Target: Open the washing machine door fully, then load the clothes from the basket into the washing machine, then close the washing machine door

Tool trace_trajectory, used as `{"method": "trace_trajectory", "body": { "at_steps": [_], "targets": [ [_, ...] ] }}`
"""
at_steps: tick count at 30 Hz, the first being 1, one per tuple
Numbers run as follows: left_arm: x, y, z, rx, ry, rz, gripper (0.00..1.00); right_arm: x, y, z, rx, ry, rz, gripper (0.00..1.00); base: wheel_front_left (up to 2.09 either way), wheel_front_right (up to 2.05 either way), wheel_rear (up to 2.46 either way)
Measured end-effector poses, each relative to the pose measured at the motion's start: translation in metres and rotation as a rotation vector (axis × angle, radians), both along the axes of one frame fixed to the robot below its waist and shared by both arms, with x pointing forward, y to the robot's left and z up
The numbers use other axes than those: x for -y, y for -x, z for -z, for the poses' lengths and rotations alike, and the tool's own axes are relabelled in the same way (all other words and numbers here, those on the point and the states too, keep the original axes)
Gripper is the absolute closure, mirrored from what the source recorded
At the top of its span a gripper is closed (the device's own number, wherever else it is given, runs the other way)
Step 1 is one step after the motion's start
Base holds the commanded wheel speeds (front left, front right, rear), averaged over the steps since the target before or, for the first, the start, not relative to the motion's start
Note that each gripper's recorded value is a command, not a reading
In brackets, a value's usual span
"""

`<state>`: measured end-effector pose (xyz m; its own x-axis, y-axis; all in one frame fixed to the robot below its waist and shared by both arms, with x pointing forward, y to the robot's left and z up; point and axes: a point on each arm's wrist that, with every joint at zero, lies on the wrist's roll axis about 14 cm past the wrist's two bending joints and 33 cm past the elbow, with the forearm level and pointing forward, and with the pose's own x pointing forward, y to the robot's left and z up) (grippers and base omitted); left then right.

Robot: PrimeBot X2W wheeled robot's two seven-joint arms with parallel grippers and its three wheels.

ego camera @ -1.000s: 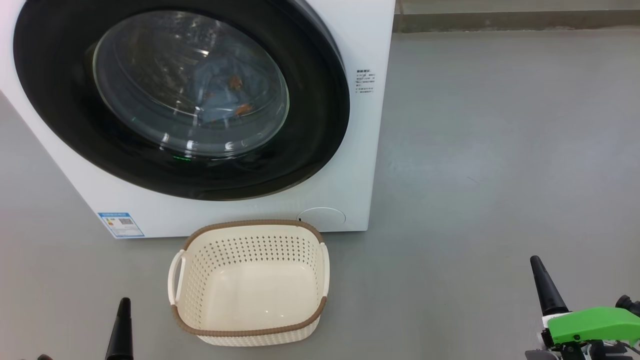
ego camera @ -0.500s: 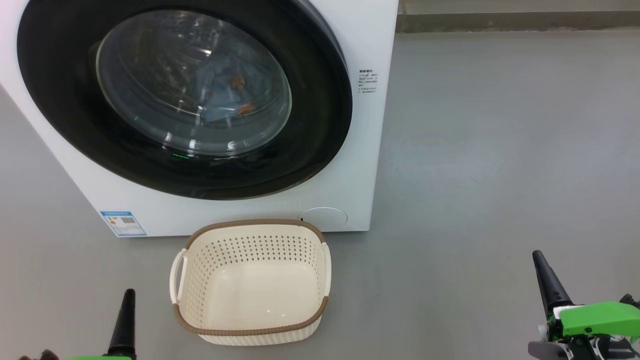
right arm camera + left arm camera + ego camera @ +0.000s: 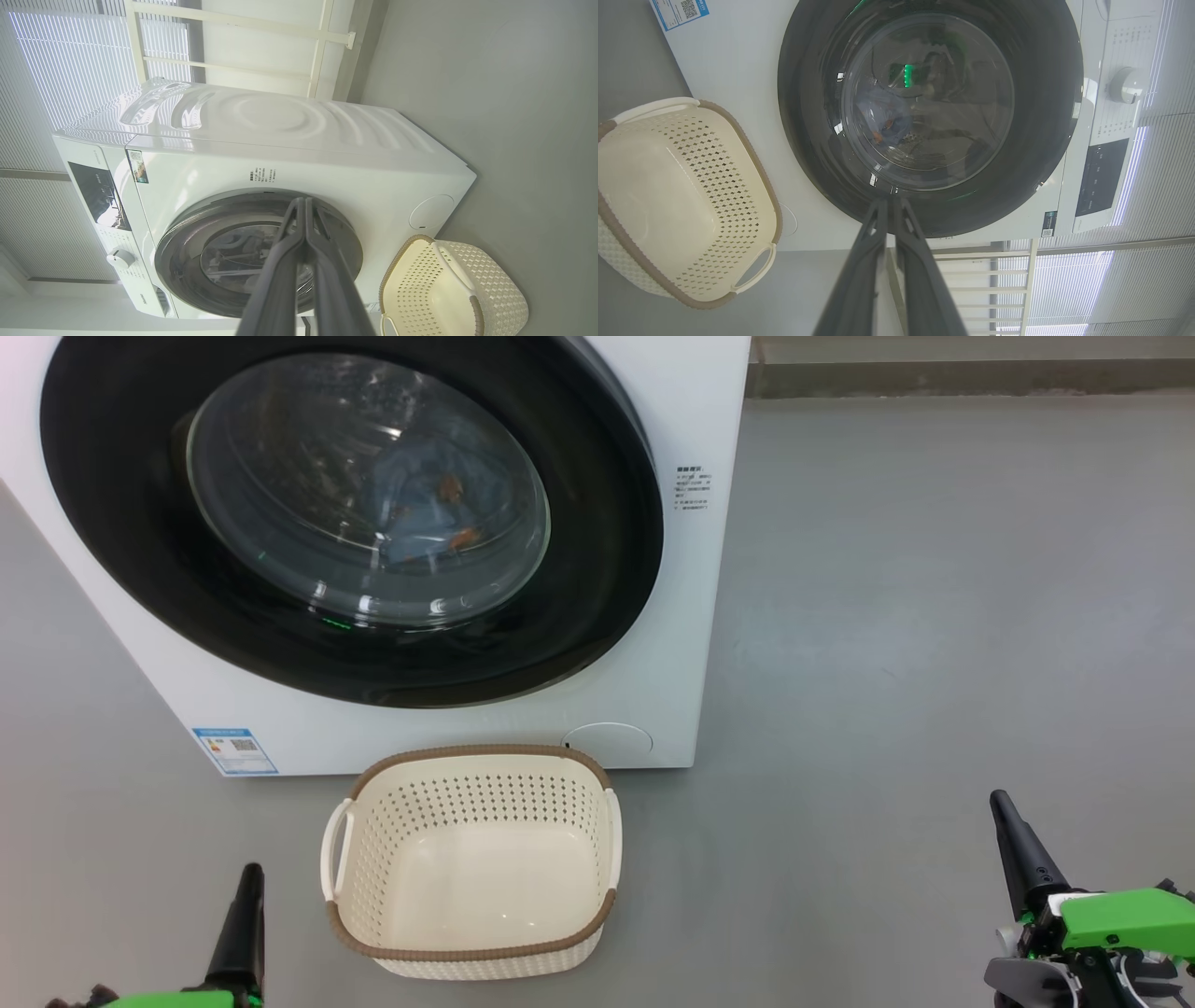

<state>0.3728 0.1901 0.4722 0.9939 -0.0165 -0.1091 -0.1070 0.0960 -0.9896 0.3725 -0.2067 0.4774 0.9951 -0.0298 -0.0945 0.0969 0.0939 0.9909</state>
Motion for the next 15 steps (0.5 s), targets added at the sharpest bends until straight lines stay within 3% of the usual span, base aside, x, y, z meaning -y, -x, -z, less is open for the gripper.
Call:
{"method": "trace_trajectory", "body": {
  "at_steps": [8,15],
  "targets": [
    [0.0011,-0.0035,-0.0074,0.025,0.085,0.001,1.00,0.0007,-0.0006,-0.0011,0.010,-0.080,0.008,1.00,0.00,0.00,0.00],
    [0.0014,-0.0036,-0.0077,0.026,0.095,-0.001,1.00,-0.0006,-0.0007,-0.0014,0.013,-0.109,0.008,1.00,0.00,0.00,0.00]
  ]
}}
